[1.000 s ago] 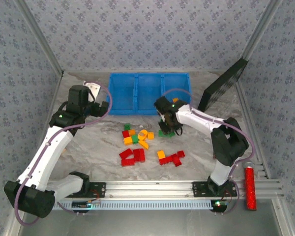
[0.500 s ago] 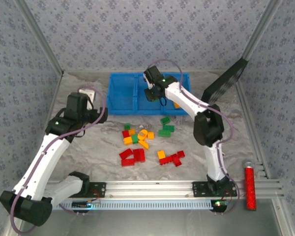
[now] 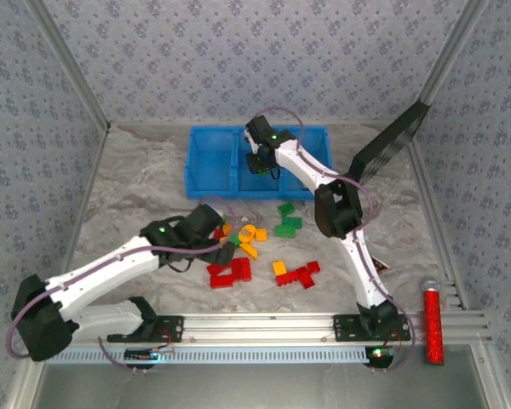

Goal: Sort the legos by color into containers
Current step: Place the lego in the container, then pick up the lego from the middle-left of the table.

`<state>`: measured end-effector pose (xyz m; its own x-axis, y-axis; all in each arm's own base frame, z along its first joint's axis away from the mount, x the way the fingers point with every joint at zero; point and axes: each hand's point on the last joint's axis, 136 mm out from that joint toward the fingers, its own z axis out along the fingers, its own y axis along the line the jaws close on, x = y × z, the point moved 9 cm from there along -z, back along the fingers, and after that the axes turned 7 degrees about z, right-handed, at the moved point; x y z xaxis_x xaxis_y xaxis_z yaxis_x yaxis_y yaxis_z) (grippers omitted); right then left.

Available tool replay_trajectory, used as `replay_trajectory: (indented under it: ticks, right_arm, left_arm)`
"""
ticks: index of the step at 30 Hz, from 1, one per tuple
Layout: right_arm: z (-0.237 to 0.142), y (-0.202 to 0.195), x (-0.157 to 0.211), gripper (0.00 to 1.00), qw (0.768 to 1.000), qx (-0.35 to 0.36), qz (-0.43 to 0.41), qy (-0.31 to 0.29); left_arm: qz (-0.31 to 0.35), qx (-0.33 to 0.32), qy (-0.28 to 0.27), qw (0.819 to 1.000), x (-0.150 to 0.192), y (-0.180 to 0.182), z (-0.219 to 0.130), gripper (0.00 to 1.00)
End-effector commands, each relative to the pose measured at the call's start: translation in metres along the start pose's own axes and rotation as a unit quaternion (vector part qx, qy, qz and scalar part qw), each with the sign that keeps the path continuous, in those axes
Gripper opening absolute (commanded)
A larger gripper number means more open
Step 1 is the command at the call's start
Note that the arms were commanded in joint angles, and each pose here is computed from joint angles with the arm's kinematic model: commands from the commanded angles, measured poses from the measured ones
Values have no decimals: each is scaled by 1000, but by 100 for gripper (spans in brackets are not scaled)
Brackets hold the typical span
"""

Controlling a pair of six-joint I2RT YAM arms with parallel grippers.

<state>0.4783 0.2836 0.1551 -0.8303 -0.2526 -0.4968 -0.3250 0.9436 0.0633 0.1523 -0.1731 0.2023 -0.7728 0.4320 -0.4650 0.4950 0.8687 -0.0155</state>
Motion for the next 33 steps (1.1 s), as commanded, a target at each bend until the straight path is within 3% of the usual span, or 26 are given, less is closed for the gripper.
replay_trajectory:
  ticks: [1,4,10,13,20,25,28,33]
  right_arm:
    - [15,-3,2,35,1000,-19,2,19]
    - [18,-1,4,43,999,-23,0,22]
    - [-4,2,-4,50,999,-39,-2,2]
    - [-22,4,-10,52,999,-45,-9,-10]
    - [-76,-4,-18,53,998,-52,-14,-32]
    - [-124,-24,-17,54,994,-93,7,-53]
    - [-150,-38,-5,55,989,-121,34,-76]
    - [-182,-53,20,58,992,-91,39,-83]
  left_arm:
    - [24,21,10,999,0,-26,8,99]
    - [73,33,15,997,-7,-53,12,99]
    - [189,43,8,981,-29,-109,20,98]
    - [241,71,0,968,-38,-139,26,95]
    - [375,66,12,925,-39,-190,48,89]
    - [451,21,28,892,-35,-204,61,88]
    - [467,16,38,883,-33,-208,69,85]
    - [477,4,54,877,-29,-211,84,81]
